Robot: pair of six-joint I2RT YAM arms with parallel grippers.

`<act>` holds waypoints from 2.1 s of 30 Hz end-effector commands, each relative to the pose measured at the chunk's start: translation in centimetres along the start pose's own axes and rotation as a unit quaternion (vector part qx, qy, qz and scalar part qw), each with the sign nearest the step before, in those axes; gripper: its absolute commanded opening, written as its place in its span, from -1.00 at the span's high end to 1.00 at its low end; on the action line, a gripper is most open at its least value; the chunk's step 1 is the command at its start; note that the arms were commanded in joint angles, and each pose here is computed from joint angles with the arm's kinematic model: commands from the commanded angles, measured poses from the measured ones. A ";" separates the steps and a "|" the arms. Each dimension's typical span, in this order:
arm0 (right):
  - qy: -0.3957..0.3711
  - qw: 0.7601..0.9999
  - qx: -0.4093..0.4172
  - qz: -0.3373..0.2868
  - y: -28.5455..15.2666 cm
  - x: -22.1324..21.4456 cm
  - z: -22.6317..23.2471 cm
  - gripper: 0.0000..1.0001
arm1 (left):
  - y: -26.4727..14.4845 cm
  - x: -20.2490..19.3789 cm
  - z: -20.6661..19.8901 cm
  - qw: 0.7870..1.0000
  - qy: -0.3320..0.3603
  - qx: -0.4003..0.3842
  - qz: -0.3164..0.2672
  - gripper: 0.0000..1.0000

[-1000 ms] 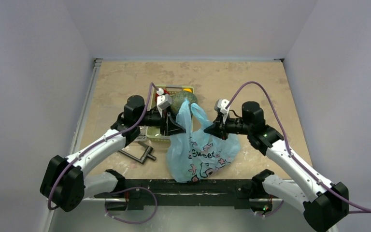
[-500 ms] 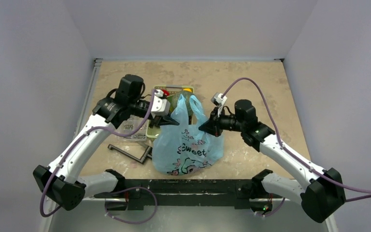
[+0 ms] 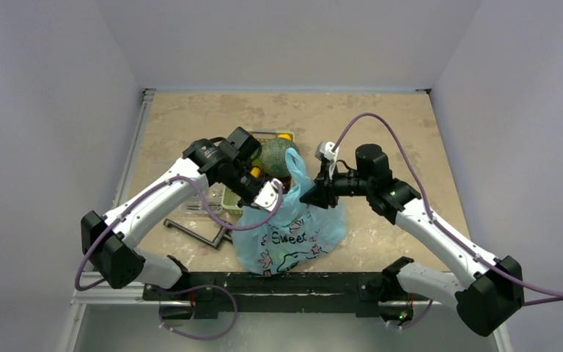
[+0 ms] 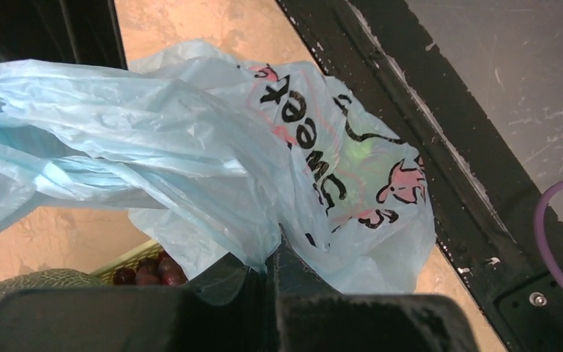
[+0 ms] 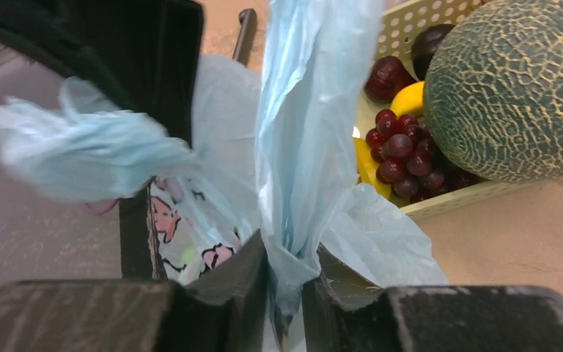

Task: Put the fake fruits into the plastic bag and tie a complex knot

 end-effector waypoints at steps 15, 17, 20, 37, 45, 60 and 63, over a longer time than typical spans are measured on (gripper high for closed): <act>-0.049 0.991 0.123 -0.014 -0.2 2.2 2.4 -0.70 | 1.3 -0.2 4.2 0.998 0.049 0.025 0.033 1.00; -0.036 0.992 0.114 -0.024 0.2 2.4 2.1 -0.70 | 1.3 -0.2 4.3 0.998 0.052 0.031 0.035 1.00; -0.012 0.994 0.101 -0.033 0.7 2.7 1.7 -0.64 | 1.4 -0.3 4.4 0.997 0.054 0.035 0.040 1.00; -0.053 0.997 0.043 -0.030 1.1 1.4 0.6 1.00 | -5.6 2.7 1.2 0.987 -0.050 0.115 -0.096 -0.16; -0.097 0.993 0.052 -0.032 1.5 1.4 1.7 1.00 | -10.9 1.8 3.8 0.954 -0.136 0.236 -0.122 -0.61; -0.113 0.993 0.041 -0.019 1.7 1.6 1.2 1.00 | -9.0 4.1 3.7 0.981 -0.101 0.098 -0.135 0.16; -0.114 0.993 0.040 -0.018 1.7 1.6 1.1 1.00 | -8.6 4.3 3.4 0.984 -0.091 0.088 -0.126 0.49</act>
Point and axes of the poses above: each gripper's point midway between its finger pads, its own y axis out along the fingers, its own z axis along the line the jaws close on, x = y × z, the point moved 6 cm from there along -y, back along the fingers, and after that the axes turned 13 degrees about -y, right-handed, at the moved point
